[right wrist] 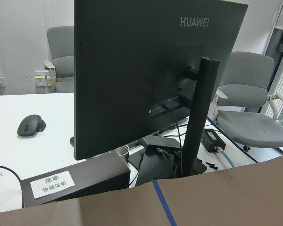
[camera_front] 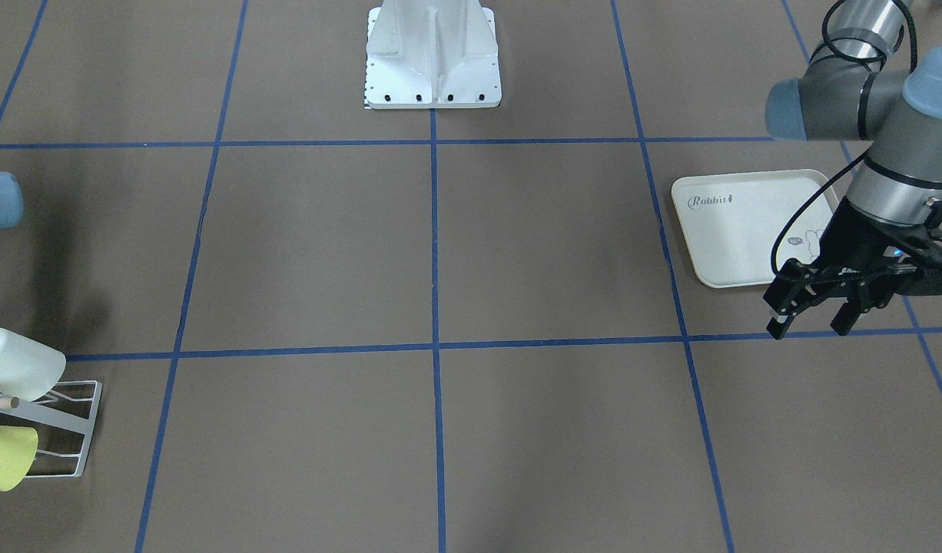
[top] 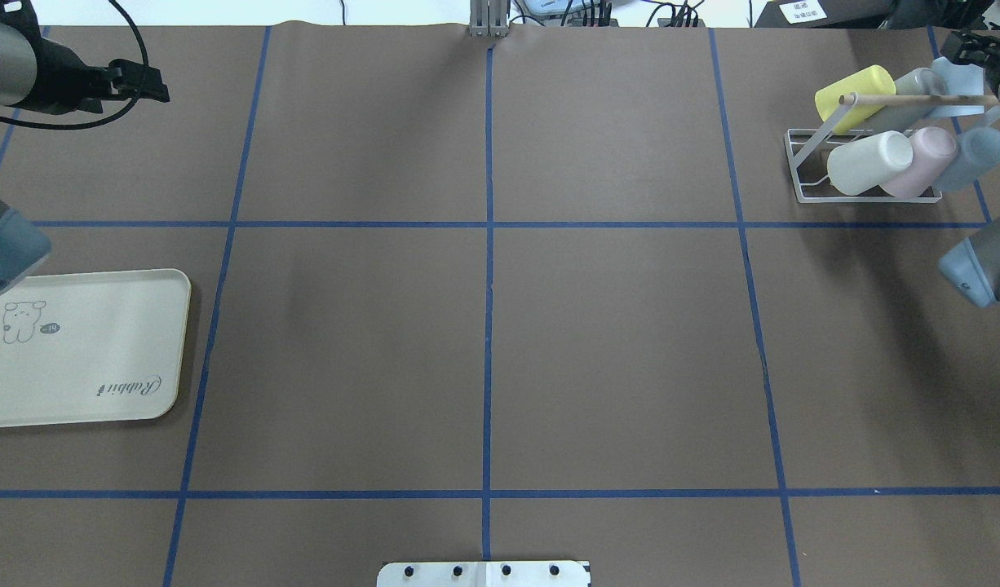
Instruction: Transfer IKEA cup to right arm and place on rack
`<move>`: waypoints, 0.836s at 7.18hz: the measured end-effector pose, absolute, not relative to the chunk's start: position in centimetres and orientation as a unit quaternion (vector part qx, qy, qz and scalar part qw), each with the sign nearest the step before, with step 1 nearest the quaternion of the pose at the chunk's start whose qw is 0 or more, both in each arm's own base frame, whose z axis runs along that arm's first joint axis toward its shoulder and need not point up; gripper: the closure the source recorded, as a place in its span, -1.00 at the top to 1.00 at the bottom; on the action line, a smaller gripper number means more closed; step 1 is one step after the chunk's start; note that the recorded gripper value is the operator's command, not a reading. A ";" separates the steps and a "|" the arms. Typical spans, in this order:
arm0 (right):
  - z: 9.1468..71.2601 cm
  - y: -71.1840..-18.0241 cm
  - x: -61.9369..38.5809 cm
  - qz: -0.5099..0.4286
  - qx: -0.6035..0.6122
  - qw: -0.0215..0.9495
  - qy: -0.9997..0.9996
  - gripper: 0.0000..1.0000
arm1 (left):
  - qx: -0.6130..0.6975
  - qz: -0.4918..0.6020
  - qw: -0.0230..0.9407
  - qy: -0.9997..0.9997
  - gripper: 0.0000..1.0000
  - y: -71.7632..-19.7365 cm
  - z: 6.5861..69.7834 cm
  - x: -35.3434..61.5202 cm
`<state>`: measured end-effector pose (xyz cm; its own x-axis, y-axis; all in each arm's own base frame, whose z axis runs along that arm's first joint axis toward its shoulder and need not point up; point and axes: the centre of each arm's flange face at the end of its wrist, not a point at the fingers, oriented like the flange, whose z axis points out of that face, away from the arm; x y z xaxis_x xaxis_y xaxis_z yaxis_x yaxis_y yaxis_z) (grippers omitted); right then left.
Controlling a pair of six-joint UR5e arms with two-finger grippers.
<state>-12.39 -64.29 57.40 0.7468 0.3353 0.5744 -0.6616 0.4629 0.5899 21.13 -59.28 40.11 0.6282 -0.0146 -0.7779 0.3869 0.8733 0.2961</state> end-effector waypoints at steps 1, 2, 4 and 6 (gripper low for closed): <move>56.6 -64.2 -12.4 0.291 0.423 0.834 -0.203 1.00 | 0.232 -0.089 0.881 0.403 0.98 -59.1 41.2 20.7; 56.3 -64.1 -12.4 0.284 0.422 0.835 -0.209 1.00 | 0.239 -0.071 0.885 0.394 0.98 -59.0 41.8 20.3; 55.9 -64.5 -11.5 0.273 0.423 0.839 -0.206 1.00 | 0.242 -0.061 0.887 0.388 0.98 -59.0 42.1 20.0; 54.8 -65.8 -8.0 0.256 0.415 0.846 -0.214 1.00 | 0.245 -0.053 0.890 0.380 0.98 -58.9 42.9 19.3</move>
